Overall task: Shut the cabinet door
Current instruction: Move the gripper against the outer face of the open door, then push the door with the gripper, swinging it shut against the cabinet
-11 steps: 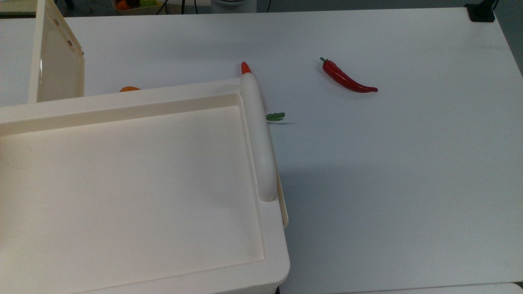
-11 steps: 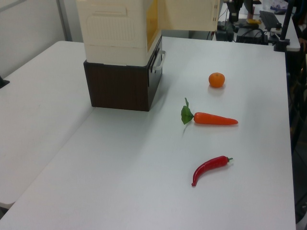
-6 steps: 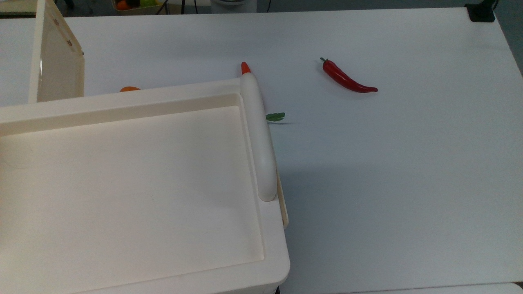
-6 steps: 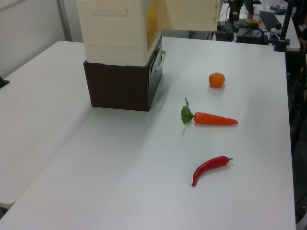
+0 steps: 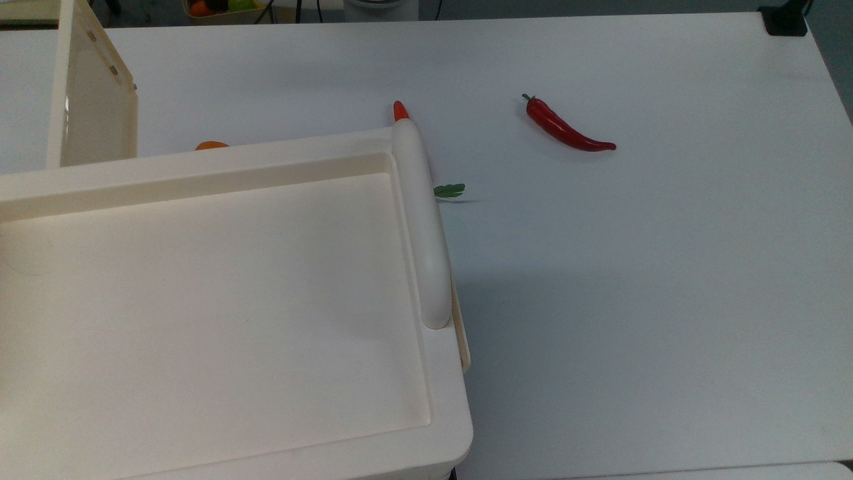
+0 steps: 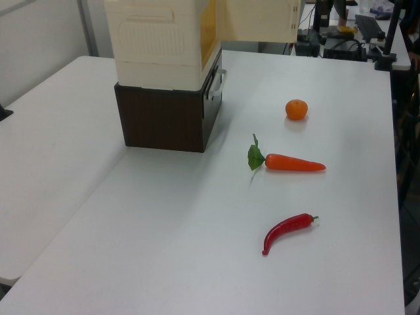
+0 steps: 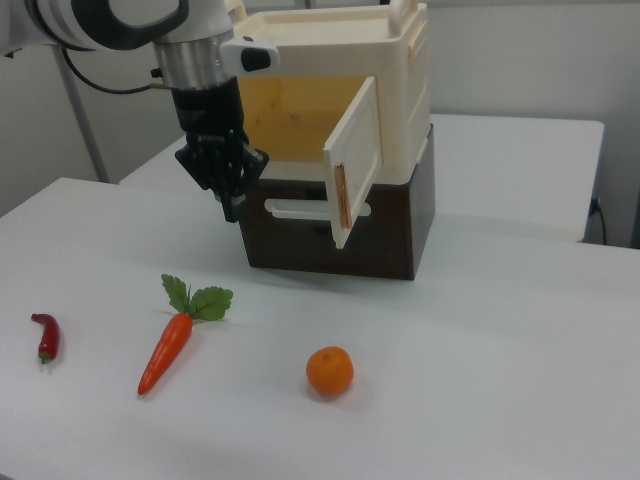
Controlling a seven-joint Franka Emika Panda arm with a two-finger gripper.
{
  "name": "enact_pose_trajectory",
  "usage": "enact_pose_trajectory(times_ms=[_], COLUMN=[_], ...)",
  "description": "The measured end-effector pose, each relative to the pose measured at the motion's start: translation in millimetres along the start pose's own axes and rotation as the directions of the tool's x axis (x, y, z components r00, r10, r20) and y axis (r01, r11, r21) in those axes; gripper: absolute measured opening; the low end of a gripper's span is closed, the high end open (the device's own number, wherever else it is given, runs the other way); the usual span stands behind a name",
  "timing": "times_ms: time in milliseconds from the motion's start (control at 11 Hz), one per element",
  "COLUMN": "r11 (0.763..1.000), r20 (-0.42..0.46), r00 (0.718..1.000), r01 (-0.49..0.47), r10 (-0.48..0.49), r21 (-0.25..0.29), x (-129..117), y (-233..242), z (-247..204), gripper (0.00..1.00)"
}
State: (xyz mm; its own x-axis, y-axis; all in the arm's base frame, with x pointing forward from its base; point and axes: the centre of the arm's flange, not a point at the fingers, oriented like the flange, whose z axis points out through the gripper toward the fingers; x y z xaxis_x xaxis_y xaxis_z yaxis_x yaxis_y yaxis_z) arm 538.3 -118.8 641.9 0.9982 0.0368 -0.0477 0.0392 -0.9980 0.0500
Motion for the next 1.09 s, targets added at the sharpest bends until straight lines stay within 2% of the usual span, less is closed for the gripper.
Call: enact_pose_trajectory(times_ms=[272,363,636,999,1090], r11=[0.988,0.974,0.93,0.882,0.867], r20=[-0.003,0.0,0.004,-0.024,-0.046], r00=[0.988,0.974,0.93,0.882,0.867], r01=[0.156,0.228,0.367,0.469,0.49], r10=[-0.156,-0.228,-0.367,-0.47,-0.495], r21=[-0.001,0.0,-0.001,-0.051,-0.093], x=[-7.0,-12.1,-17.7,-21.4,-15.8], y=[23.7,40.1,71.9,110.0,116.5], z=[-1.1,0.2,8.4,11.4,10.7], gripper=[0.01,0.01,0.01,0.01,0.01])
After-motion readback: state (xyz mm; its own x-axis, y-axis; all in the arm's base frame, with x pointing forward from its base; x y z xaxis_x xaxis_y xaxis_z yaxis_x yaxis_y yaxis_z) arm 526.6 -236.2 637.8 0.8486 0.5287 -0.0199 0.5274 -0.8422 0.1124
